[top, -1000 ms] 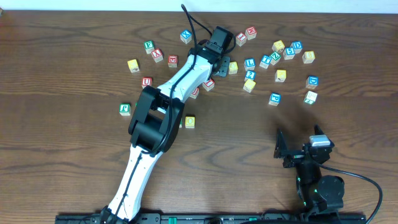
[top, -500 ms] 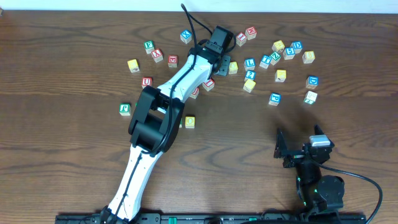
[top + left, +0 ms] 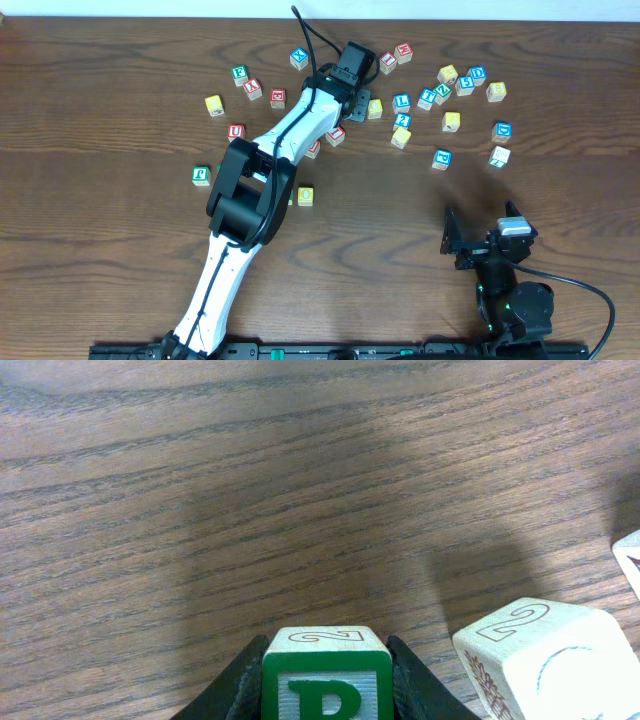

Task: Spell out ROBOT
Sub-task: 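Lower the left gripper and grasp the green B block, then lift the B block and carry it toward the R and O blocks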

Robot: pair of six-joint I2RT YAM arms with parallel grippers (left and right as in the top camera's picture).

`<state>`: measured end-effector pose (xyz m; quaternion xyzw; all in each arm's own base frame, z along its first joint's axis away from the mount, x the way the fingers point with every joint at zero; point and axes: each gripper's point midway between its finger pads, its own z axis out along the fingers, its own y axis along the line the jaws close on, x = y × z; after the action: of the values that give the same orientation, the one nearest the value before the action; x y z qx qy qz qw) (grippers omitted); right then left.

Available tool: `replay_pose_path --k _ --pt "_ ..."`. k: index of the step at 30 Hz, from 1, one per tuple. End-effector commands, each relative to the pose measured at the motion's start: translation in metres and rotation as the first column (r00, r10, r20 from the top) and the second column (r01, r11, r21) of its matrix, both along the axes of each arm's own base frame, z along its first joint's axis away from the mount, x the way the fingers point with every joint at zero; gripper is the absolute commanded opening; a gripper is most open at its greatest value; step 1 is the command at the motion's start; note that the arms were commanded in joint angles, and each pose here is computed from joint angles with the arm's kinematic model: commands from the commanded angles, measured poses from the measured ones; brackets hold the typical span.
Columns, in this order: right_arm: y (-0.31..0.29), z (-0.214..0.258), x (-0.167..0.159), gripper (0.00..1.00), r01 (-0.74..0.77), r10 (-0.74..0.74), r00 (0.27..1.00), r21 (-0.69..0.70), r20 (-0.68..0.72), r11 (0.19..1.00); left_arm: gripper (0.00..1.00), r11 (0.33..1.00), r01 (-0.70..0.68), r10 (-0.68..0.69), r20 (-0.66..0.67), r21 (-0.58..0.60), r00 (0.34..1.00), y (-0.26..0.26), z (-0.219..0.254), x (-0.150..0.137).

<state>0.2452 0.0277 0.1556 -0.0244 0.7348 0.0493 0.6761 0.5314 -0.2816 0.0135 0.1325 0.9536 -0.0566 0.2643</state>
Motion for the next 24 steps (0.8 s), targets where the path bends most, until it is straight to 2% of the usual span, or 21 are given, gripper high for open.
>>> replay_pose_path --k 1,6,12,13,15,16,19,22,24 --pt "-0.002 0.000 0.000 0.99 0.010 -0.010 1.000 0.006 0.000 1.000 0.30 1.000 0.001 -0.001 0.002 0.015 1.000 0.004 0.002 0.004" --pt "-0.002 0.000 0.000 0.99 0.010 -0.010 1.000 0.006 0.000 1.000 0.28 1.000 0.000 0.000 0.044 -0.008 0.999 0.003 0.033 0.007" --pt "-0.002 0.000 0.000 0.99 0.010 -0.010 1.000 0.006 0.000 1.000 0.27 0.998 0.003 0.005 0.138 -0.060 0.990 0.011 0.137 -0.007" --pt "-0.002 0.000 0.000 0.99 0.010 -0.010 1.000 0.006 0.000 1.000 0.27 0.998 0.004 0.007 0.157 -0.070 0.988 0.017 0.170 -0.019" --pt "-0.002 0.000 0.000 0.99 0.010 -0.010 1.000 0.006 0.000 1.000 0.21 0.997 0.005 0.007 0.167 -0.076 0.986 0.025 0.200 -0.034" --pt "-0.002 0.000 0.000 0.99 0.010 -0.010 1.000 0.006 0.000 1.000 0.15 0.997 0.006 0.008 0.171 -0.078 0.985 0.032 0.219 -0.046" --pt "-0.002 0.000 0.000 0.99 0.010 -0.010 1.000 0.006 0.000 1.000 0.08 0.996 0.006 0.009 0.182 -0.085 0.983 0.049 0.262 -0.078" --pt "-0.002 0.000 0.000 0.99 0.010 -0.010 1.000 0.006 0.000 1.000 0.08 0.997 -0.065 0.070 0.184 -0.037 0.980 0.084 0.296 -0.117" --pt "-0.002 0.000 0.000 0.99 0.010 -0.010 1.000 0.006 0.000 1.000 0.08 0.992 -0.129 0.124 0.198 0.010 0.972 0.101 0.302 -0.132"
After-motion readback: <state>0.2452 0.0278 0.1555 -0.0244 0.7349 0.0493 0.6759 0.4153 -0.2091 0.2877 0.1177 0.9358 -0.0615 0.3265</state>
